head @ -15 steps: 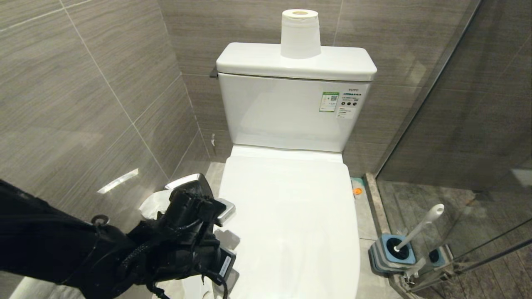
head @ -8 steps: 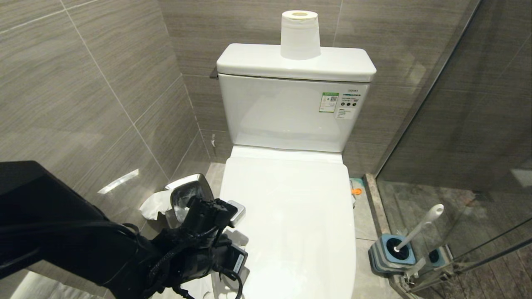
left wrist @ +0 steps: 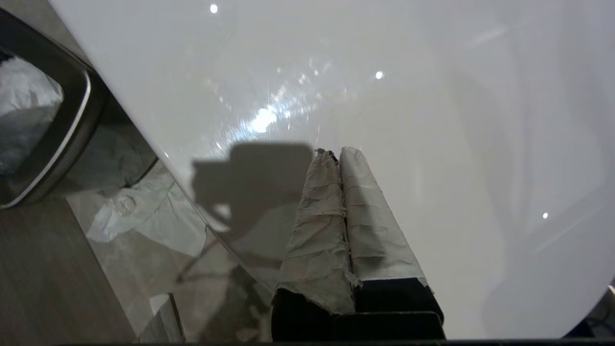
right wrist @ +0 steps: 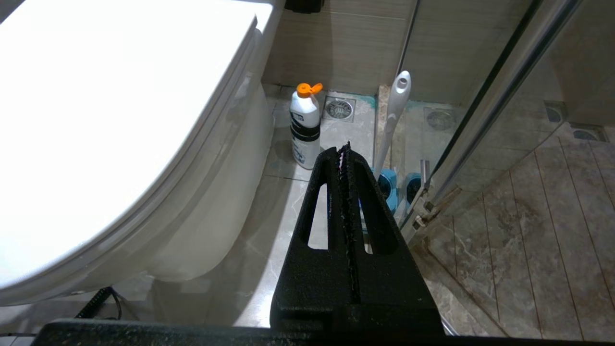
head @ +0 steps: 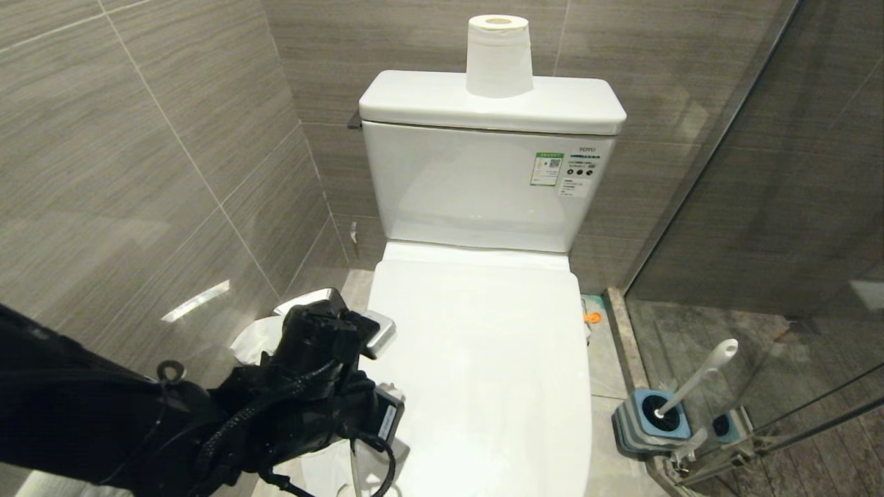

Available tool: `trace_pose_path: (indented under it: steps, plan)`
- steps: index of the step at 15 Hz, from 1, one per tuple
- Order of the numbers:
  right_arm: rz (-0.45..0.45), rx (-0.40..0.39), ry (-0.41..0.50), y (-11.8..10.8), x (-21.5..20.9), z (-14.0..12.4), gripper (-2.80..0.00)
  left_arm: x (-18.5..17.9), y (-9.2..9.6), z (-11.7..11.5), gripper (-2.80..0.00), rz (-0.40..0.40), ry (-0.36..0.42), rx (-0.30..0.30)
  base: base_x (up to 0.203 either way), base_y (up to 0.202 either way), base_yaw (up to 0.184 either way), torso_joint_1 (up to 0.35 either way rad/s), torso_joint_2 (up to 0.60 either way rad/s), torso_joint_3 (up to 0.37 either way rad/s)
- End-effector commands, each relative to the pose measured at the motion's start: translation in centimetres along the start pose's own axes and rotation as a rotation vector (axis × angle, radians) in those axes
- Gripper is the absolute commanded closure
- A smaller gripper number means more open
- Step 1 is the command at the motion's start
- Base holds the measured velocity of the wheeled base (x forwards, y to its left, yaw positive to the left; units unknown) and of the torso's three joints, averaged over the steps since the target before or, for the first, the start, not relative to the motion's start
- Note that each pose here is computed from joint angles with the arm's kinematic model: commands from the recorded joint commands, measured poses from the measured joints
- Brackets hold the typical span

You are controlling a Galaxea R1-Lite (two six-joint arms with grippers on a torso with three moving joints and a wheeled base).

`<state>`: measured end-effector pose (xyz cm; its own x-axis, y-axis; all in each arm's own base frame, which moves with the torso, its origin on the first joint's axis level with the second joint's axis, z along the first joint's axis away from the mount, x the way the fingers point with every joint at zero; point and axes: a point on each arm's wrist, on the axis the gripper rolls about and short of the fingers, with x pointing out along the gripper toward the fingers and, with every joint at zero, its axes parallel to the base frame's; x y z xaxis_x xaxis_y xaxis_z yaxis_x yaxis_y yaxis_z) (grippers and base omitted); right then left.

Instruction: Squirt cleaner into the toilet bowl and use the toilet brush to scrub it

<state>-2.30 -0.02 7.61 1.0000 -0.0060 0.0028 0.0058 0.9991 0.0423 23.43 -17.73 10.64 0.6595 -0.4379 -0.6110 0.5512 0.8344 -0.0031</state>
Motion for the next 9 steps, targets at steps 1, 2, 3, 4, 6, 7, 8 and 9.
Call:
trace_pose_path:
  steps: [1, 2, 3, 4, 6, 7, 8, 9]
  plan:
    - [0.0, 0.001, 0.001, 0.0, 0.0, 0.0, 0.0, -4.3, 0.2, 2.7, 0.0, -0.003, -0.168, -0.006, 0.0, 0.0, 0.0, 0.0, 0.0, 0.0]
    - [0.0, 0.001, 0.0, 0.0, 0.0, 0.0, 0.0, -5.6, 0.5, 3.7, 0.0, 0.004, -0.206, -0.011, 0.0, 0.0, 0.0, 0.0, 0.0, 0.0]
    - [0.0, 0.001, 0.0, 0.0, 0.0, 0.0, 0.0, -6.9, 0.9, 4.9, 0.0, 0.015, -0.237, -0.019, 0.0, 0.0, 0.0, 0.0, 0.0, 0.0]
    - [0.0, 0.001, 0.0, 0.0, 0.0, 0.0, 0.0, -8.2, 1.3, 6.1, 0.0, 0.026, -0.261, -0.028, 0.0, 0.0, 0.0, 0.0, 0.0, 0.0]
    - [0.0, 0.001, 0.0, 0.0, 0.0, 0.0, 0.0, -10.9, 1.9, 9.4, 0.0, 0.05, -0.338, -0.038, 0.0, 0.0, 0.0, 0.0, 0.0, 0.0]
    - [0.0, 0.001, 0.001, 0.0, 0.0, 0.0, 0.0, -12.4, 2.2, 11.0, 0.0, 0.066, -0.38, -0.037, 0.0, 0.0, 0.0, 0.0, 0.0, 0.0]
    - [0.0, 0.001, 0.001, 0.0, 0.0, 0.0, 0.0, -14.2, 2.5, 12.7, 0.0, 0.087, -0.424, -0.034, 0.0, 0.0, 0.0, 0.0, 0.0, 0.0]
    - [0.0, 0.001, 0.0, 0.0, 0.0, 0.0, 0.0, -16.0, 2.9, 14.1, 0.0, 0.11, -0.466, -0.032, 0.0, 0.0, 0.0, 0.0, 0.0, 0.0]
